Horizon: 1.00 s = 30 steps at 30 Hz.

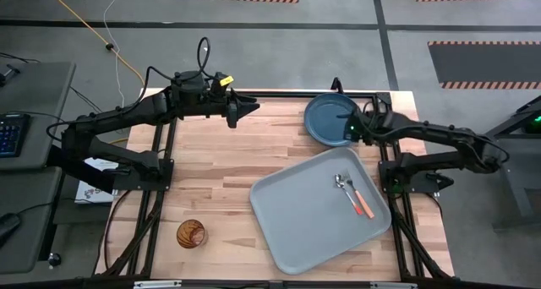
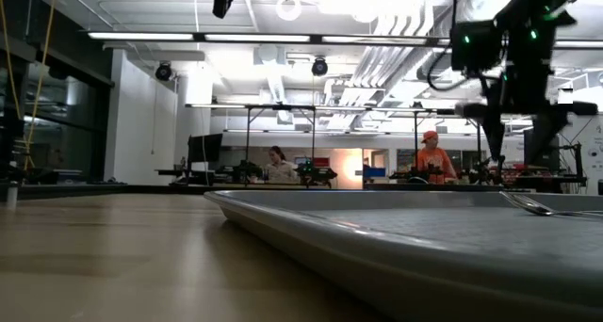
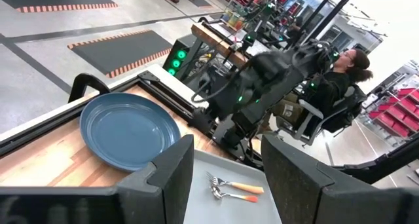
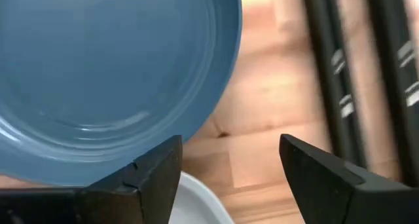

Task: Pick and place plate/cup/fork/spoon on tray
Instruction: Put the blue plate on the gray tray

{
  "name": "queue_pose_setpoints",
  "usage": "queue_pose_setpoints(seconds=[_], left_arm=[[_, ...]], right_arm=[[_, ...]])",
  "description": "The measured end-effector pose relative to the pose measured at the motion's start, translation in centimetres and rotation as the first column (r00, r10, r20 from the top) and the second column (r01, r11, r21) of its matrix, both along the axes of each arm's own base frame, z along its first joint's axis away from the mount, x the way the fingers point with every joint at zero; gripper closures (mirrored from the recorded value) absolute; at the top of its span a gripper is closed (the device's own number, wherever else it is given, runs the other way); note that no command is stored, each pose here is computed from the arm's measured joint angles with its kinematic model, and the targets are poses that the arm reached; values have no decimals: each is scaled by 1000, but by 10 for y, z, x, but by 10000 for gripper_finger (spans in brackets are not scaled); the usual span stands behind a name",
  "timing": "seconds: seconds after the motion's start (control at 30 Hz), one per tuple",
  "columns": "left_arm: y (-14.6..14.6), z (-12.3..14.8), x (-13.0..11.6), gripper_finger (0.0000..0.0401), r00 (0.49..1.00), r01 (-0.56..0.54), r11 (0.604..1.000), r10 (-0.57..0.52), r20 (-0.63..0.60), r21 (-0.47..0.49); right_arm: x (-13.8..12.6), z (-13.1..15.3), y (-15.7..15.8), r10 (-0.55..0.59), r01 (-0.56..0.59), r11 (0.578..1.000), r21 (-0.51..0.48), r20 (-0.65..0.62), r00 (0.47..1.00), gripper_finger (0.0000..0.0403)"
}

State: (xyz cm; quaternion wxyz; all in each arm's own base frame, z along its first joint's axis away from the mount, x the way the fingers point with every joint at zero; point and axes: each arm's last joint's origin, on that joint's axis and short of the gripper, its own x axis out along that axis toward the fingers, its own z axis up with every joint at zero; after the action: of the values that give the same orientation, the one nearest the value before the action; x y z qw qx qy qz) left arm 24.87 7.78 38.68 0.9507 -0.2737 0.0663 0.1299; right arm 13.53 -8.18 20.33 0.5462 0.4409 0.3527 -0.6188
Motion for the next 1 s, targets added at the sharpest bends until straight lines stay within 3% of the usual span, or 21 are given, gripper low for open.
queue_pose_setpoints(seconds=[0.17,0.43,0.8,1.0], left_arm=[[0,0,0,231,1000,-4,1000,4,0,1],[0,0,0,231,1000,-5,1000,5,0,1],[0,0,0,231,1000,-6,1000,6,0,1],[0,0,0,231,1000,-6,1000,6,0,1]], right_arm=[[-5,-23,3,-95,96,995,-9,81,992,151],[-9,-20,0,-214,231,966,-114,144,966,151],[-10,-17,-17,-339,381,915,-129,263,903,151],[-6,-20,-24,-356,401,908,-119,284,890,151]])
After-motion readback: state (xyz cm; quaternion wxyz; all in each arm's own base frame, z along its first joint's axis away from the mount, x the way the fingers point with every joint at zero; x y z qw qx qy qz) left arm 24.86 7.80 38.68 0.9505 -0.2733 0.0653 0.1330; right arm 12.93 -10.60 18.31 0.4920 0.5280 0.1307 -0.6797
